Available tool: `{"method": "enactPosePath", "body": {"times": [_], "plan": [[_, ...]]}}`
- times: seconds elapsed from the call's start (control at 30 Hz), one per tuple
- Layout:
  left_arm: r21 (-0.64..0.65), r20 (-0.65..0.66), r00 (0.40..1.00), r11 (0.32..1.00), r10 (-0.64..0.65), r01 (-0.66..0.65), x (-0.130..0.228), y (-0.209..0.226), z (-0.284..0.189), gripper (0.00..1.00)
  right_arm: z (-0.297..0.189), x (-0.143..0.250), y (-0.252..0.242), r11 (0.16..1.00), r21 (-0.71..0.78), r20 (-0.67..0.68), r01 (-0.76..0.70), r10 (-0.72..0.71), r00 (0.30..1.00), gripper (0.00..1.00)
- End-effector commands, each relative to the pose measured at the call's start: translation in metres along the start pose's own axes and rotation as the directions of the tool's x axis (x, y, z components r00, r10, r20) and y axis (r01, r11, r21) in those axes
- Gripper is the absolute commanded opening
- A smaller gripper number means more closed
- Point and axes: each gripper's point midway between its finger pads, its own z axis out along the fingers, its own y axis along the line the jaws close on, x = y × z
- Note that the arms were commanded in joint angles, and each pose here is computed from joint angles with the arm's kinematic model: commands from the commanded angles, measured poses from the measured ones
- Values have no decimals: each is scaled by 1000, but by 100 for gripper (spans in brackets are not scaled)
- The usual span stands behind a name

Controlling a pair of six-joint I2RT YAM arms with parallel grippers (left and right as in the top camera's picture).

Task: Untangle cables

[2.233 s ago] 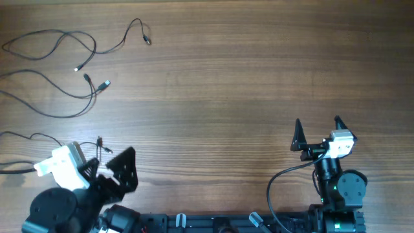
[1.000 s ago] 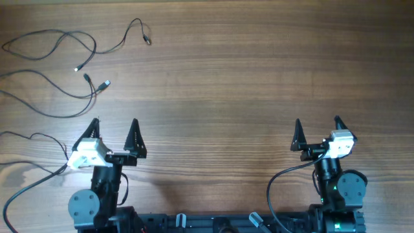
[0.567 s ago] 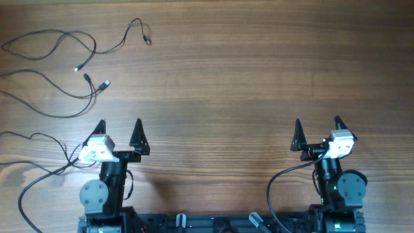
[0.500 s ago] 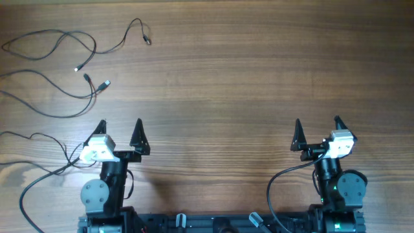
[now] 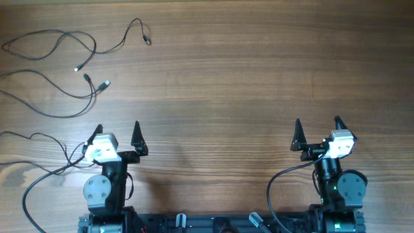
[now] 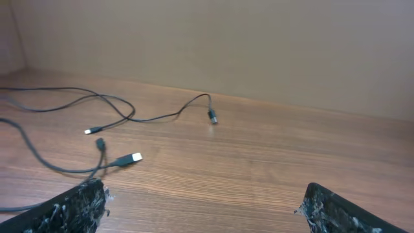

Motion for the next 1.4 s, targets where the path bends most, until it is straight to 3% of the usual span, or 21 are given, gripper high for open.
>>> {"method": "enactPosePath", "body": {"times": [0.0, 0.2, 1.37], "plan": [[-49, 5, 1000, 998, 27, -27, 1, 9, 0, 100, -1, -3, -5, 1000, 26, 16, -15, 15, 1000, 100], [-48, -1, 988, 987, 152, -152, 1, 9, 0, 100, -1, -3, -5, 1000, 26, 16, -15, 15, 1000, 100], [-40, 3, 997, 996, 74, -74, 1, 7, 0, 100, -1, -3, -5, 1000, 26, 16, -15, 15, 1000, 100]]}}
